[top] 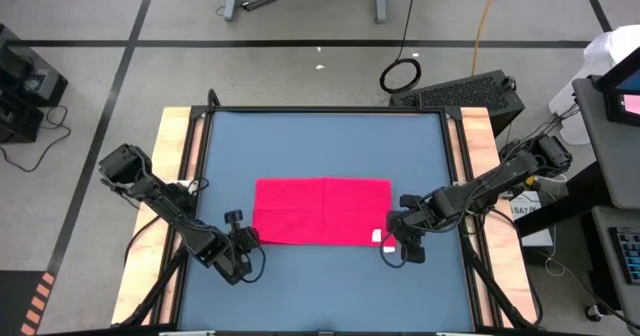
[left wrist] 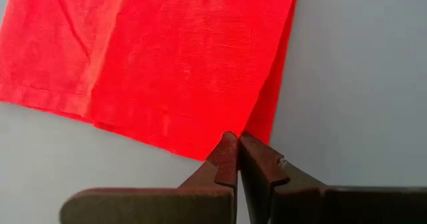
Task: Roll towel
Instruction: Fold the red towel
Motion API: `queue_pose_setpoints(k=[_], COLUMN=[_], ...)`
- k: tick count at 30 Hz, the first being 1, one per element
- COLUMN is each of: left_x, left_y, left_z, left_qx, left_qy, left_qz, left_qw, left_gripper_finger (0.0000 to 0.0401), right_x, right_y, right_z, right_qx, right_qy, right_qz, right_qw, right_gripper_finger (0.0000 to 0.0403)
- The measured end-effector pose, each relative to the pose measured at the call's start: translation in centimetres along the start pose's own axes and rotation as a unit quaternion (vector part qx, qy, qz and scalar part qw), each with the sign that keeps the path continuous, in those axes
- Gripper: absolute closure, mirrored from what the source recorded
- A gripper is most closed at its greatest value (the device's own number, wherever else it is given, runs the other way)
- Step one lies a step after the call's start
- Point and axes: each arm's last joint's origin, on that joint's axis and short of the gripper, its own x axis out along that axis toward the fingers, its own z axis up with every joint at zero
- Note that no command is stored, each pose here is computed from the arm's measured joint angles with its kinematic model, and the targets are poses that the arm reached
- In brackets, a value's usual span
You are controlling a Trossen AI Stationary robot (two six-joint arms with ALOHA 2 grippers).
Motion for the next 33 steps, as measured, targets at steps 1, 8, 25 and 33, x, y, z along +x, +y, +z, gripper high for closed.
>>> queue_pose_setpoints(k=[1, 8, 25, 33], left_x=[0.0, 0.0, -2.2, -4.4], left_y=[0.0, 0.0, 1.2, 2.1], left_z=[0.0, 0.0, 0.0, 1.8], left_qx=[0.0, -0.001, -0.048, -0.048], left_qy=[0.0, 0.001, 0.037, -0.099], left_qz=[0.0, 0.0, -0.052, -0.06], left_qw=[1.0, 1.0, 0.997, 0.992], left_gripper_finger=[0.039, 0.039, 0.0185, 0.017], right_x=[0.0, 0.0, 3.2, 2.9], right_y=[0.1, 1.1, 0.8, 0.9], right_z=[0.1, 0.7, -0.1, 1.0], right_qx=[-0.01, -0.054, -0.053, -0.093], right_qy=[-0.008, -0.088, -0.2, -0.302], right_qz=[0.001, -0.029, 0.015, -0.023], right_qw=[1.0, 0.994, 0.978, 0.948], right_gripper_finger=[0.0279, 0.0283, 0.0342, 0.0344])
